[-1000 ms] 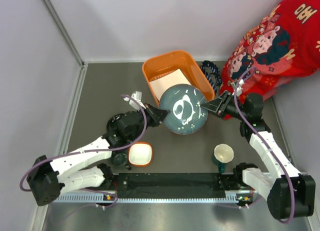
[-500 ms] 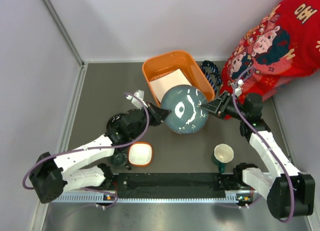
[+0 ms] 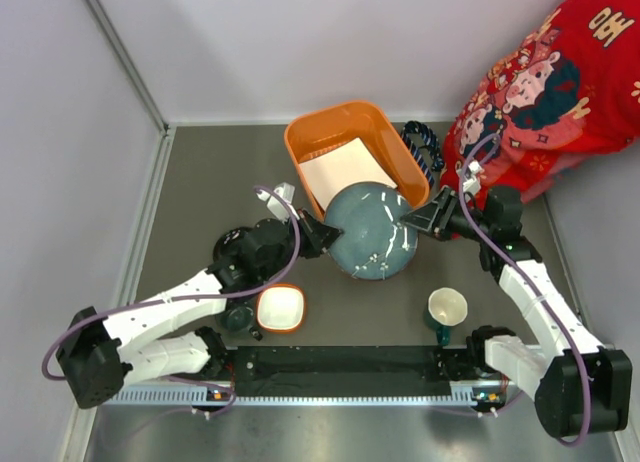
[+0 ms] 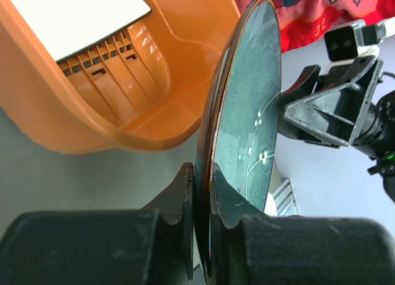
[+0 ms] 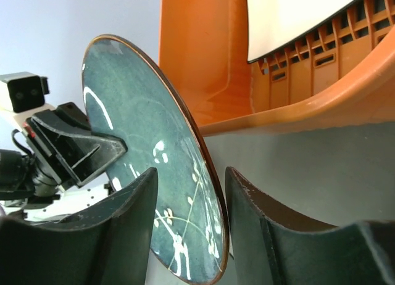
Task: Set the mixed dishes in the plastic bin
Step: Pick up the plate at the center of the board.
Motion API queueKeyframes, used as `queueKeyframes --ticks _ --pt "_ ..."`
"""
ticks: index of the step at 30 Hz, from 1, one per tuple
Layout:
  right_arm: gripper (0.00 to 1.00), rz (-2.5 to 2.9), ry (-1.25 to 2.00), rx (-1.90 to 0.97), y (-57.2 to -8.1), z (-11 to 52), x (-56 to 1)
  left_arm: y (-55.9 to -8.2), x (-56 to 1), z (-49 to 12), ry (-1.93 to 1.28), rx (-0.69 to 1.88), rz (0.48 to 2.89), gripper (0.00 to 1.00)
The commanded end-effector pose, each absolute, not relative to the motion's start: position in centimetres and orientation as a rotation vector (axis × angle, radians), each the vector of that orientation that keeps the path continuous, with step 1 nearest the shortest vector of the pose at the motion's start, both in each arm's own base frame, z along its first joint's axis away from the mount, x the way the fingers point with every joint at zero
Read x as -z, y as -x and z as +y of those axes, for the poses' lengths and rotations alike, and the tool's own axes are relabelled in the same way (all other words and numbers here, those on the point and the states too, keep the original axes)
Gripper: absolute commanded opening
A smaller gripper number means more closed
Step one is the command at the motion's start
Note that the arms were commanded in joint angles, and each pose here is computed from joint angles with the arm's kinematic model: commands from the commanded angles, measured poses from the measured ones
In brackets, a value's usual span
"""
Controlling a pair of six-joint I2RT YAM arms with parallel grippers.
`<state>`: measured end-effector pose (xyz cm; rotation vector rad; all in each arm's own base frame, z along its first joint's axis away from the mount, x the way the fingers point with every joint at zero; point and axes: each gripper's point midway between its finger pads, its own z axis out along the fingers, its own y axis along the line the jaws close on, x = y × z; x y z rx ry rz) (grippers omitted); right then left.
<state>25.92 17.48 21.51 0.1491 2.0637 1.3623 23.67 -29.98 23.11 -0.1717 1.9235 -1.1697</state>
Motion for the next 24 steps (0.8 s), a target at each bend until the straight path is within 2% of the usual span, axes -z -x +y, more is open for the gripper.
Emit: queueKeyframes --ticks 1,24 --pt "0.48 2.003 -0.059 -1.29 -26.5 17.3 -23.5 -22.9 -34.3 -30.1 0.17 1.407 1.603 0.0" --pt "0.47 1.985 -0.041 -1.395 -26.0 18.7 -22.8 -22.5 -37.5 -30.2 0.183 1.525 1.516 0.0"
